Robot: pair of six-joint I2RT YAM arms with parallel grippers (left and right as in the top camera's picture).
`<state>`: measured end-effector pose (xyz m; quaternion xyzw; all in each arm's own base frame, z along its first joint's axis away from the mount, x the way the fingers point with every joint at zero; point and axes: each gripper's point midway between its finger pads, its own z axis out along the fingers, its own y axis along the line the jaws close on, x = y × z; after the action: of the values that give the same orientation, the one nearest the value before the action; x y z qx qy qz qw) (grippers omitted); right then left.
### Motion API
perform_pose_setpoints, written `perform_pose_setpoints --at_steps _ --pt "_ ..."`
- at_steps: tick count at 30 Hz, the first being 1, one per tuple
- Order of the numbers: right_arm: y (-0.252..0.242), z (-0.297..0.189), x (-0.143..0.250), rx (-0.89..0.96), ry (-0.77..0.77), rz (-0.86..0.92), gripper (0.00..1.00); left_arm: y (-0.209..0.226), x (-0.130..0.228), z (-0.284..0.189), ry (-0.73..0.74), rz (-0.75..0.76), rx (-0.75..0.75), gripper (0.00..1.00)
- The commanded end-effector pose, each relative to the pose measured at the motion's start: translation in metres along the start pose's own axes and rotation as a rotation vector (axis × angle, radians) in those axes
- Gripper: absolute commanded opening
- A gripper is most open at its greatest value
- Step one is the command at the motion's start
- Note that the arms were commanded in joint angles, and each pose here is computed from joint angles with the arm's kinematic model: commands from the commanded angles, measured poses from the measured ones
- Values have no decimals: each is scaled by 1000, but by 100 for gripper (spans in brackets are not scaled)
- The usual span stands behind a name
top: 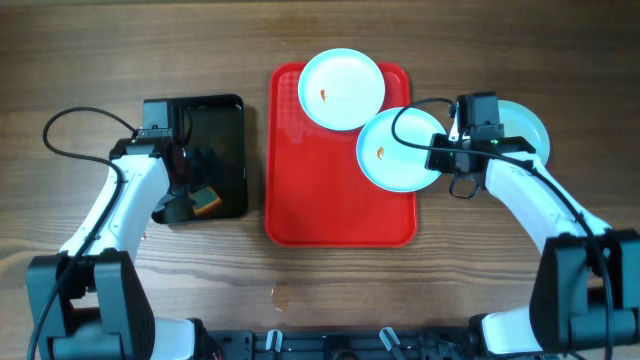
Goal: Clean dirty plates on tray and stack at the side
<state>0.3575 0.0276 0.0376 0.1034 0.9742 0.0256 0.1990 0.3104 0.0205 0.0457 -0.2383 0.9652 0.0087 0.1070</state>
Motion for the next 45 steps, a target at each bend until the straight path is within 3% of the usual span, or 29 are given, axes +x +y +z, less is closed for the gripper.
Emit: perform_pose_setpoints --at_steps 1,4,8,13,19,33,40,41,42,45 --pt "-9 -1 -11 58 -38 -15 46 1 0 1 2 2 3 100" --pt "-5 -1 -16 37 -56 -37 29 1 0 1 2 2 3 100" --pt "10 3 -18 -48 -59 -65 14 1 0 1 1 2 3 100" --pt "5 19 -6 -20 -5 -28 17 1 0 1 2 2 4 100" --pt "4 22 0 -18 23 -37 4 1 0 1 2 2 4 100" --pt "67 -29 40 -220 118 -179 4 1 0 1 2 2 3 100" --pt "90 -32 74 -187 237 68 5 1 0 1 2 2 4 100" --pt "92 -33 76 -185 243 93 12 1 0 1 2 2 3 100" --pt "94 -33 76 -185 242 100 30 1 0 1 2 2 3 100" --pt "90 -31 68 -163 200 92 35 1 0 1 2 2 4 100"
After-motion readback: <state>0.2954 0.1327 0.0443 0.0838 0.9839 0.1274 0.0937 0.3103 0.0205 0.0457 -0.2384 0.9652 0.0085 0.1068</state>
